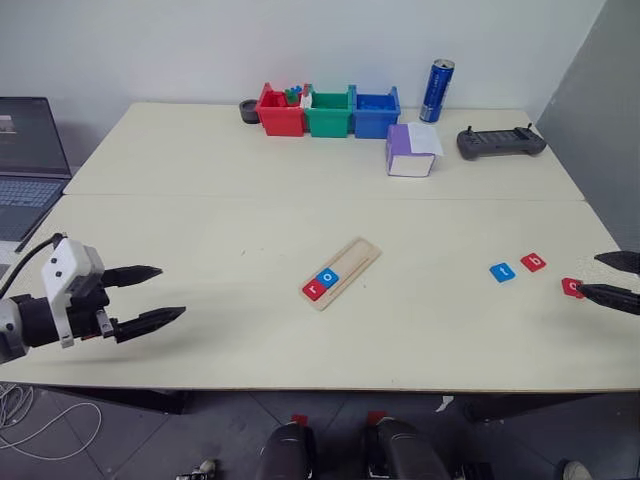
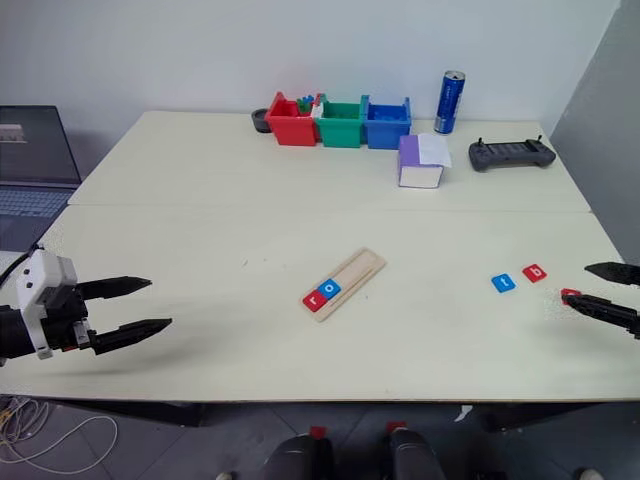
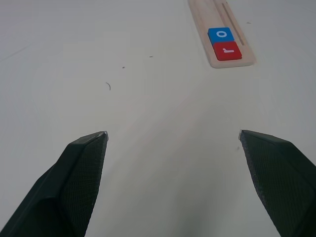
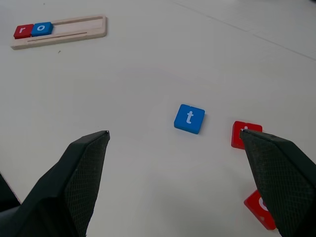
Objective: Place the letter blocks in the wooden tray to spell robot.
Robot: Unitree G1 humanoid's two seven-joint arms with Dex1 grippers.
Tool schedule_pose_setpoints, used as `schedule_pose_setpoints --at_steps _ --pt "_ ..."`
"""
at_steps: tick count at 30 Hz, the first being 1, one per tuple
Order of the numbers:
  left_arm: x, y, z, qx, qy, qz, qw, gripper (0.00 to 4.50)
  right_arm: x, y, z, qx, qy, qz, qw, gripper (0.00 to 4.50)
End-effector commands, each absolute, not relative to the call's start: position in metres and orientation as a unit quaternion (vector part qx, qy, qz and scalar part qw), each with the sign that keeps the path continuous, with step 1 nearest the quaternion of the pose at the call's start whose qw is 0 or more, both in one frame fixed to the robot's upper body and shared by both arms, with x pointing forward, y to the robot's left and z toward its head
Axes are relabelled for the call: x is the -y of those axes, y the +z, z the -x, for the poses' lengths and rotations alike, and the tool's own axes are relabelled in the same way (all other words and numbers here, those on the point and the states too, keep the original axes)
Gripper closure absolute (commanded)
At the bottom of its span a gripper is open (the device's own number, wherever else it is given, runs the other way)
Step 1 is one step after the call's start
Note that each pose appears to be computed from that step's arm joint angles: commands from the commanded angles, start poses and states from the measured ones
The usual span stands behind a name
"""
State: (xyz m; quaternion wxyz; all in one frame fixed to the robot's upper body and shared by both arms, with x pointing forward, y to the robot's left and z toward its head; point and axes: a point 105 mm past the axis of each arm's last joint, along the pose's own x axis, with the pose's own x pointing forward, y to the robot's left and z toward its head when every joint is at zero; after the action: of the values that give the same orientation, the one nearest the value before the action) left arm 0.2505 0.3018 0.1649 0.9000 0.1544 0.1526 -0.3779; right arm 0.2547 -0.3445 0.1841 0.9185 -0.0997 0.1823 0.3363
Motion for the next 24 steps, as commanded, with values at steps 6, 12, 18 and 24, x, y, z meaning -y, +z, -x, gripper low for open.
schedule_pose_setpoints --at_steps 6,12,18,24 --pt "-0.297 0.178 -0.257 -0.125 -0.369 -0.166 0.906 0.00 0.340 0.194 -0.256 -0.161 0.342 0.106 0.920 0.03" --pt "-0.277 0.174 -0.264 -0.105 -0.393 -0.152 0.901 0.00 0.326 0.191 -0.256 -0.162 0.355 0.103 0.915 0.03" --pt "-0.274 0.170 -0.265 -0.110 -0.400 -0.153 0.897 0.00 0.323 0.192 -0.255 -0.158 0.355 0.102 0.916 0.03" --pt "-0.224 0.148 -0.276 -0.065 -0.425 -0.155 0.889 0.00 0.301 0.190 -0.259 -0.148 0.384 0.105 0.905 0.03"
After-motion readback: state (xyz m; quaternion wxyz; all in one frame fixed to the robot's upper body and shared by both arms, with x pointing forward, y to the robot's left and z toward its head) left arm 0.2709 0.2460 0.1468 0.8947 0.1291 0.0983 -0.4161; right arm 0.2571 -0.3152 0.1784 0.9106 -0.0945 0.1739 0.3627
